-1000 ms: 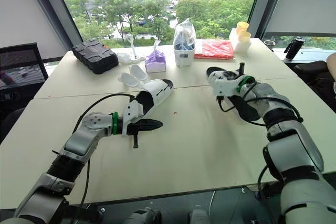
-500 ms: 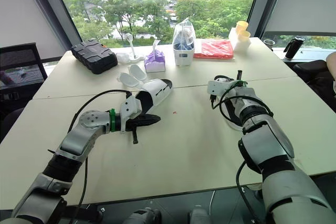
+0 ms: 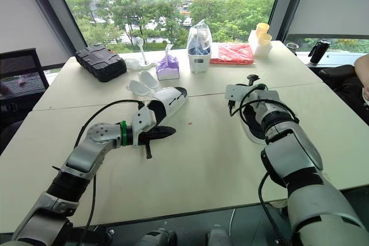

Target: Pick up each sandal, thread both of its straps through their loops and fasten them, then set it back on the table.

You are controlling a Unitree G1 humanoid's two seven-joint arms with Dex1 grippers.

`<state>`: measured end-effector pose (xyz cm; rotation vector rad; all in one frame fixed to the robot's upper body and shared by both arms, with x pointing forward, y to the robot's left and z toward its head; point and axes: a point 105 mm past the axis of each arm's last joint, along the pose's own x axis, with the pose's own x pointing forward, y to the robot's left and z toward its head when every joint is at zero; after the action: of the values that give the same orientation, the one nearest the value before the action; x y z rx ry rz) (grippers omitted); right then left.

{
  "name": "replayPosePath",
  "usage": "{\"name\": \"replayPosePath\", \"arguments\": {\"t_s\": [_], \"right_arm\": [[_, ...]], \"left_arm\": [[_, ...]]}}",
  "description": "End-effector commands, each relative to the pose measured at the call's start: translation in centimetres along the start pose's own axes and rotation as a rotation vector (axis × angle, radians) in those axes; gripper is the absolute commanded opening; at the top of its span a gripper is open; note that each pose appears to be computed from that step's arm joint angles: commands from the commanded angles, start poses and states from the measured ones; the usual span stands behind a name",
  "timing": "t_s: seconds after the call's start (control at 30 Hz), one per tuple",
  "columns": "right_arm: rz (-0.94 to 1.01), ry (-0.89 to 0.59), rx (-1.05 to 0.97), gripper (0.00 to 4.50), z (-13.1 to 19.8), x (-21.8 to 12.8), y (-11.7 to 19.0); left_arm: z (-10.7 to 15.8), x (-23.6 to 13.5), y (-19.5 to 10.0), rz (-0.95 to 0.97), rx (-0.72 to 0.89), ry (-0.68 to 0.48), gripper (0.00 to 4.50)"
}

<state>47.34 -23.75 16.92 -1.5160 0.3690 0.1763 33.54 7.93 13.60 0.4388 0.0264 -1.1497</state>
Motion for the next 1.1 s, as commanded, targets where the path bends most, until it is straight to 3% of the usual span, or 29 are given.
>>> {"name": "replayPosePath", "arguments": {"t_s": [0.03, 0.3, 0.43, 0.53, 0.63, 0.83, 1.1], "right_arm": [[0.014, -0.099, 0.108, 4.47, 0.4, -1.4, -1.9], [0.286, -0.285, 0.386, 4.47, 0.9, -9.3, 3.7], [0.403, -0.433, 0.585, 4.47, 2.4, -14.0, 4.0], [0.459, -0.613, 0.751, 4.47, 4.1, -17.3, 2.5], [0.527, -0.745, 0.827, 4.5, 5.4, -19.7, 2.3], [0.53, -0.72, 0.837, 4.5, 5.6, -19.6, 2.7], [0.511, -0.716, 0.836, 4.5, 5.8, -19.2, 2.5]], "left_arm": [[1.8, -0.1, 0.8, 0.039, 0.117, -0.024, 0.0], [2.8, -1.1, 2.4, 0.143, 0.292, 0.02, 0.0], [2.8, -2.0, 4.8, 0.268, 0.483, 0.114, 0.0], [2.4, -2.5, 6.4, 0.32, 0.652, 0.208, 0.0], [1.9, -2.9, 8.2, 0.374, 0.787, 0.292, 1.45], [1.6, -2.1, 9.9, 0.435, 0.846, 0.305, 4.46], [1.0, 0.1, 10.7, 0.448, 0.834, 0.294, 4.46]]}}
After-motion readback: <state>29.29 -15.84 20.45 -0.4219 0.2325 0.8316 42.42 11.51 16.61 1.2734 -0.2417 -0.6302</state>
